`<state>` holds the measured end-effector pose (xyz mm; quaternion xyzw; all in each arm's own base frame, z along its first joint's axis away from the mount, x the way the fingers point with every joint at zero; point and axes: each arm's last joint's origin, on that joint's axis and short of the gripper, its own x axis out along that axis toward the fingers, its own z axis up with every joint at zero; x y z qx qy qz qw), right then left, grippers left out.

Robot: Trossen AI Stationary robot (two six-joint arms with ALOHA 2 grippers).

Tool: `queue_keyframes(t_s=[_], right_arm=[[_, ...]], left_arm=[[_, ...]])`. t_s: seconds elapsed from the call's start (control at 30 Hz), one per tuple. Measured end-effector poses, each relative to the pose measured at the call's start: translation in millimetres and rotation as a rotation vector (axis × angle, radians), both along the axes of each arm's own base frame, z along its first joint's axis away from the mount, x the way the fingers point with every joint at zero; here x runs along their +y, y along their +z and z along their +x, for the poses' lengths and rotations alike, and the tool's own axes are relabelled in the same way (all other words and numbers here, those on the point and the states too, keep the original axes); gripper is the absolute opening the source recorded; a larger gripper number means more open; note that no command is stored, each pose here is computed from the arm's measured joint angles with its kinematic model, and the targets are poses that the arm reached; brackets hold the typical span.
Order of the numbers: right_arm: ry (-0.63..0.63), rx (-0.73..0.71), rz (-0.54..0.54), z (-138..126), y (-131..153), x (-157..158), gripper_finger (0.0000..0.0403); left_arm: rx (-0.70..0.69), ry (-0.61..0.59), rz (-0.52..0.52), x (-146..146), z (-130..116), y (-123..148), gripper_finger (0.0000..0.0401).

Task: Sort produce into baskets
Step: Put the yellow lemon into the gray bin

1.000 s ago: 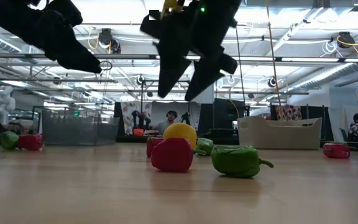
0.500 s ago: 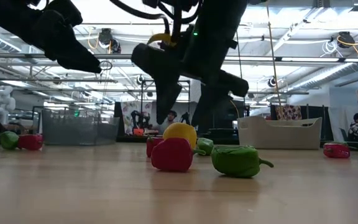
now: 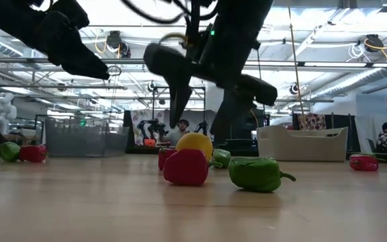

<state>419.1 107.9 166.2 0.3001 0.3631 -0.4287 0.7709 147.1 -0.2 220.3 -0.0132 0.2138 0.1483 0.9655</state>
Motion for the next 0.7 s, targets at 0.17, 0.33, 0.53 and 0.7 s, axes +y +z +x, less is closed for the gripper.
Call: queue_keyframes(t_s=[0.17,0.33,0.53,0.7], right_arm=[[-0.006,0.013,0.003,4,-16,2,0.0314],[-0.020,0.029,0.003,5,-27,3,0.0314],[-0.027,0.032,-0.001,5,-30,3,0.0314],[-0.027,0.032,-0.001,5,-30,3,0.0313]], left_arm=[[0.000,0.000,0.000,0,0,0,0.0309],[0.000,0.000,0.000,0,0,0,0.0309],[0.000,0.000,0.000,0,0,0,0.0309],[0.000,0.000,0.000,0,0,0,0.0309]])
